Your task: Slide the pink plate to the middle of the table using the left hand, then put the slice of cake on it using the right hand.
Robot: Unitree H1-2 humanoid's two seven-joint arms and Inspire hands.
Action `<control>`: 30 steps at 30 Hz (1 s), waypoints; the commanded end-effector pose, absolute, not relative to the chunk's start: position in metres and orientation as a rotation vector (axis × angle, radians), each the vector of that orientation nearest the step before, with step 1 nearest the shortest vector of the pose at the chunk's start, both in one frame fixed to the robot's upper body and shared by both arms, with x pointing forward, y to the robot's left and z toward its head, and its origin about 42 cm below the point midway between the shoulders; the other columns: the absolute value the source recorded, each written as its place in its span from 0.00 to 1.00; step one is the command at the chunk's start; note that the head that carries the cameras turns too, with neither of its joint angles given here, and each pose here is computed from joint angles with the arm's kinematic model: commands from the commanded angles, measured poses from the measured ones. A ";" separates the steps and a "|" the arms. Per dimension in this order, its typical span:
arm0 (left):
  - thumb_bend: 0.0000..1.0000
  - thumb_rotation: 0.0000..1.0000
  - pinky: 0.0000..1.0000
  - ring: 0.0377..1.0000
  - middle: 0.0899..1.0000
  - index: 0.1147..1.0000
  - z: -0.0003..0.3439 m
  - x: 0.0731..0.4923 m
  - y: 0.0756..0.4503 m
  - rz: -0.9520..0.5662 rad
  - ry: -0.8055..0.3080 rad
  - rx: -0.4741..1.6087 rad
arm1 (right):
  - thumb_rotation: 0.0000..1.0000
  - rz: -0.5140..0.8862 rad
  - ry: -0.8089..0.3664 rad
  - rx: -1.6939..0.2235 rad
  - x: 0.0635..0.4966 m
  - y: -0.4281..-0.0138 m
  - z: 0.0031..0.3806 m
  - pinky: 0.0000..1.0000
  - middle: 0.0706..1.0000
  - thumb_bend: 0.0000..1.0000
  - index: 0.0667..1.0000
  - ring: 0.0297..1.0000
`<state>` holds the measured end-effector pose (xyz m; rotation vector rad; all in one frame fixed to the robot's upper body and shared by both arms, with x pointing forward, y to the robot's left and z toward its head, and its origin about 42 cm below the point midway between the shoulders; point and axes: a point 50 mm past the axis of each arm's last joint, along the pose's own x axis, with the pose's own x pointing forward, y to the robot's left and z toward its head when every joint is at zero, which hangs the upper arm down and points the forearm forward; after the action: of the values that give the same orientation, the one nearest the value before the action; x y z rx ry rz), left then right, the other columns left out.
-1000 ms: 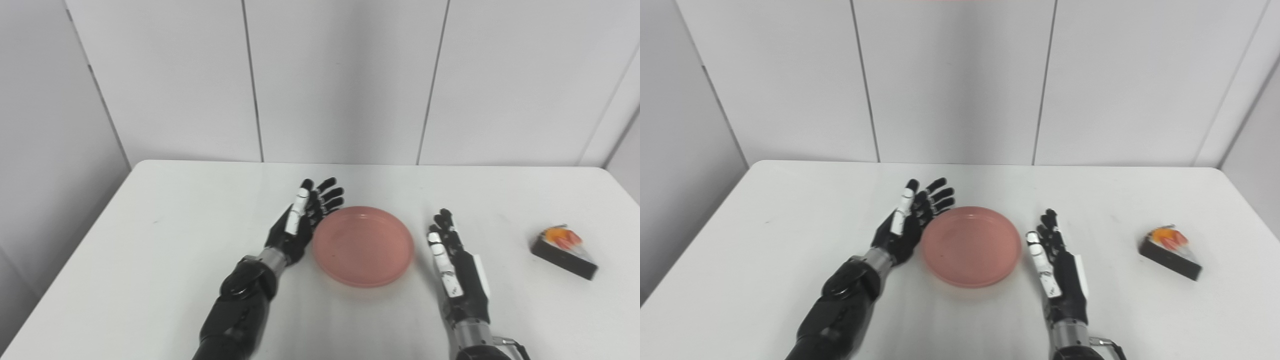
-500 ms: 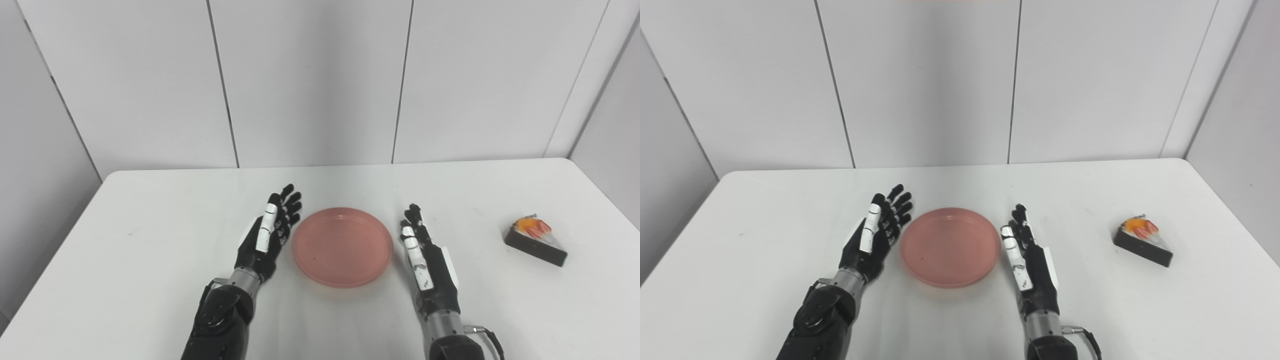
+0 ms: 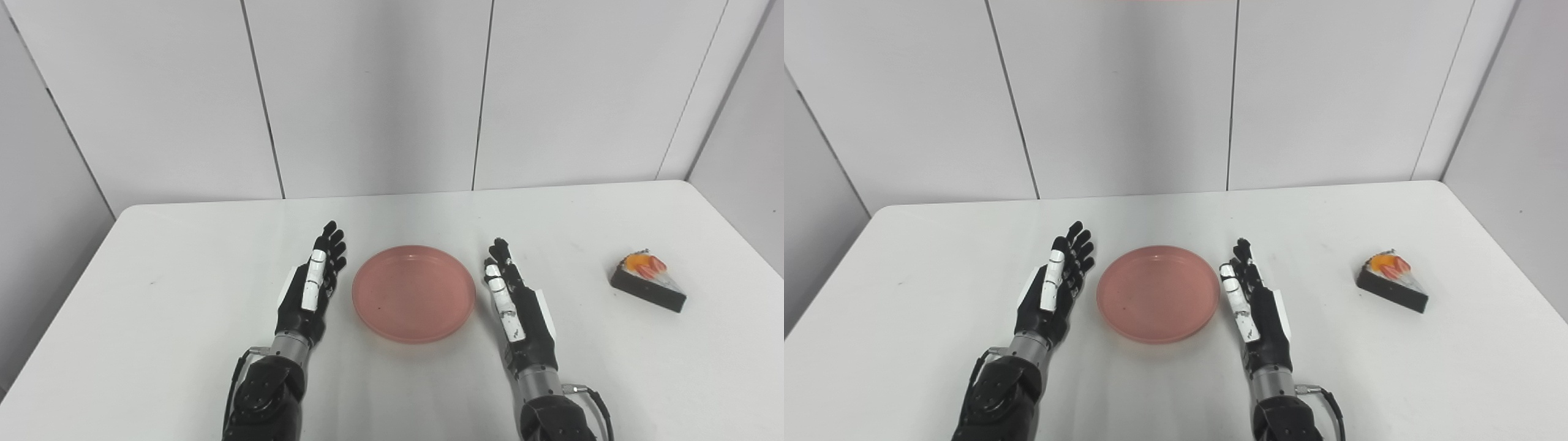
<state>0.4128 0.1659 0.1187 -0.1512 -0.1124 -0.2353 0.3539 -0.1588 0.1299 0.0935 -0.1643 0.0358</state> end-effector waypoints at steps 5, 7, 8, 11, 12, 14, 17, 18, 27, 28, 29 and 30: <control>0.67 1.00 1.00 1.00 1.00 1.00 0.108 0.400 0.152 -0.224 -0.093 -0.167 | 0.84 0.031 -0.232 0.090 0.357 -0.160 0.139 0.95 0.95 0.54 0.95 0.94; 0.66 1.00 1.00 1.00 1.00 1.00 0.109 0.398 0.148 -0.227 -0.091 -0.178 | 0.86 0.032 -0.232 0.077 0.357 -0.161 0.140 0.95 0.95 0.54 0.96 0.94; 0.66 1.00 1.00 1.00 1.00 1.00 0.110 0.397 0.147 -0.229 -0.088 -0.180 | 0.87 0.032 -0.231 0.078 0.358 -0.161 0.140 0.95 0.95 0.54 0.96 0.94; 0.65 1.00 1.00 1.00 1.00 1.00 0.112 0.394 0.144 -0.243 -0.081 -0.179 | 0.85 0.028 -0.228 0.094 0.359 -0.160 0.141 0.96 0.95 0.54 0.95 0.95; 0.66 1.00 1.00 1.00 1.00 1.00 0.111 0.394 0.142 -0.247 -0.078 -0.186 | 0.85 0.027 -0.229 0.093 0.360 -0.160 0.140 0.96 0.95 0.54 0.95 0.95; 0.66 1.00 1.00 1.00 1.00 1.00 0.109 0.394 0.141 -0.251 -0.073 -0.195 | 0.84 0.025 -0.232 0.086 0.362 -0.159 0.139 0.96 0.95 0.53 0.95 0.95; 0.67 1.00 1.00 1.00 1.00 1.00 0.106 0.395 0.141 -0.261 -0.064 -0.189 | 0.82 0.028 -0.235 0.082 0.367 -0.158 0.139 0.95 0.95 0.55 0.96 0.95; 0.67 1.00 1.00 1.00 1.00 1.00 0.105 0.396 0.141 -0.264 -0.061 -0.189 | 0.82 0.036 -0.232 0.078 0.369 -0.159 0.140 0.96 0.96 0.55 0.96 0.95; 0.68 1.00 1.00 1.00 1.00 1.00 0.099 0.399 0.142 -0.277 -0.061 -0.200 | 0.84 0.105 -0.227 -0.142 0.385 -0.179 0.161 1.00 1.00 0.63 1.00 1.00; 0.69 1.00 1.00 1.00 1.00 1.00 0.099 0.399 0.143 -0.276 -0.062 -0.206 | 0.79 0.110 -0.231 -0.146 0.387 -0.182 0.165 0.98 1.00 0.64 1.00 1.00; 0.69 1.00 1.00 1.00 1.00 1.00 0.099 0.400 0.143 -0.274 -0.063 -0.210 | 0.76 0.112 -0.234 -0.149 0.389 -0.185 0.170 0.97 1.00 0.64 1.00 1.00; 0.68 1.00 1.00 1.00 1.00 1.00 0.100 0.400 0.143 -0.272 -0.067 -0.211 | 0.74 0.108 -0.240 -0.165 0.390 -0.188 0.174 0.94 1.00 0.63 1.00 0.99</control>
<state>0.4083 0.1423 0.1161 -0.1922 -0.0891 -0.2775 0.3771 -0.1905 0.1407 -0.1595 -0.1455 0.0976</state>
